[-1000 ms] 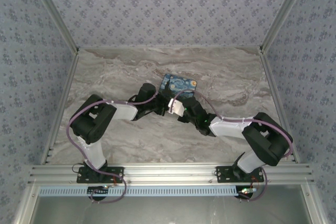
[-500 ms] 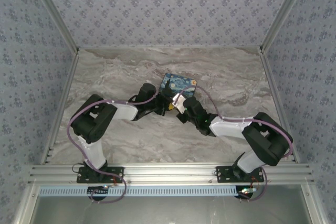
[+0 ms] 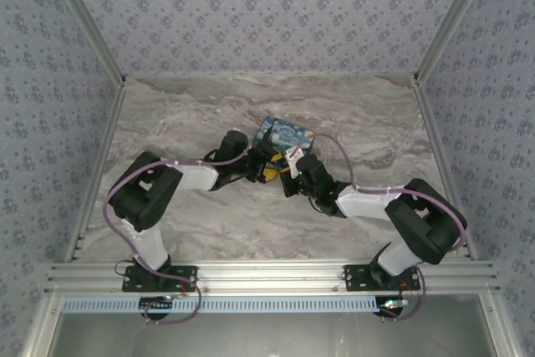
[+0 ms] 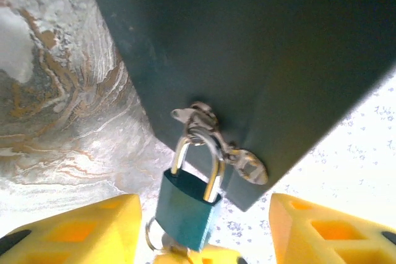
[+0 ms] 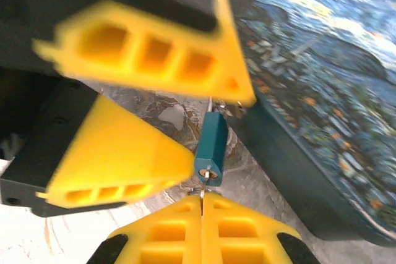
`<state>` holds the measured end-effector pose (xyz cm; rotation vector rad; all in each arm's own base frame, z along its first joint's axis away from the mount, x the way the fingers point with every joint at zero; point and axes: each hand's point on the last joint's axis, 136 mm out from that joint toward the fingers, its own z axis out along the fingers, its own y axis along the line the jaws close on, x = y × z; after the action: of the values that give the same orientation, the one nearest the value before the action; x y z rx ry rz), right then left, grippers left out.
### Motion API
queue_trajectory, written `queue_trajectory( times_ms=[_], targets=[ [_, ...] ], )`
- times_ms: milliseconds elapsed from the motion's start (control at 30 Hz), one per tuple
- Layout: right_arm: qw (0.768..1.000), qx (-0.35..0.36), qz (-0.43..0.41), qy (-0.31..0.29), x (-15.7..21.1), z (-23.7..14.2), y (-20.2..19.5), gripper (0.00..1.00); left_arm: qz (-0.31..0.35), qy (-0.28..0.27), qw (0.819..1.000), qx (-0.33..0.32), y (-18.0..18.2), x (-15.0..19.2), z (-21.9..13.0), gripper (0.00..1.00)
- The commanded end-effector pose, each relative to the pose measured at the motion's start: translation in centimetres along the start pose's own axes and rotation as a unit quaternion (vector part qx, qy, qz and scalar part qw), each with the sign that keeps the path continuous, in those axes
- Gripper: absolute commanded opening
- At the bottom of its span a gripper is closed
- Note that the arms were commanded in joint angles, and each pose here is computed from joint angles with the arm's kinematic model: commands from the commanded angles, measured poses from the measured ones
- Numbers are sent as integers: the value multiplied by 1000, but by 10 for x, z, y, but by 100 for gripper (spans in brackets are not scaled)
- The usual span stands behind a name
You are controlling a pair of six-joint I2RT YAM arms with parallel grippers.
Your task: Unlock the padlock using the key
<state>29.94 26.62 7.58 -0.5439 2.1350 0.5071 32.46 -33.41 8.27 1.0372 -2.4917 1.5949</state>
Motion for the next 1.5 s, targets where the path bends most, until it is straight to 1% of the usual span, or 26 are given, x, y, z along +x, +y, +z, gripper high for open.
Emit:
queue_trajectory(
  times_ms=[0, 167, 333, 500, 633, 767, 933, 1100, 1233, 1467],
  targets=[
    [997, -28, 74, -11, 0, -2, 6, 0, 28, -17, 999, 13, -17, -4, -17, 60],
    [991, -42, 126, -13, 1, -4, 6, 0, 45, -40, 998, 12, -18, -14, -33, 66],
    [976, -66, 208, -29, 1, -11, 3, 0, 90, -86, 992, 5, -28, -28, -58, 71],
    [949, -76, 305, -13, 11, -14, -3, 0, 139, -133, 981, -9, -41, -40, -85, 78],
    [924, -85, 372, 3, 20, -12, -6, 0, 160, -156, 975, -9, -49, -46, -98, 80],
    [901, -88, 424, 7, 28, -9, -11, 0, 168, -165, 972, -10, -54, -48, -104, 80],
    [874, -101, 475, 10, 32, -2, -15, 0, 163, -167, 972, -11, -53, -51, -106, 81],
    [865, -95, 492, 22, 41, 6, -16, 0, 160, -168, 973, -11, -52, -53, -107, 81],
    [863, -79, 498, 19, 46, 6, -21, 11, 159, -171, 972, -20, -48, -58, -109, 81],
    [867, -55, 494, 22, 53, 2, -28, 30, 160, -166, 972, -37, -41, -68, -110, 82]
  ],
)
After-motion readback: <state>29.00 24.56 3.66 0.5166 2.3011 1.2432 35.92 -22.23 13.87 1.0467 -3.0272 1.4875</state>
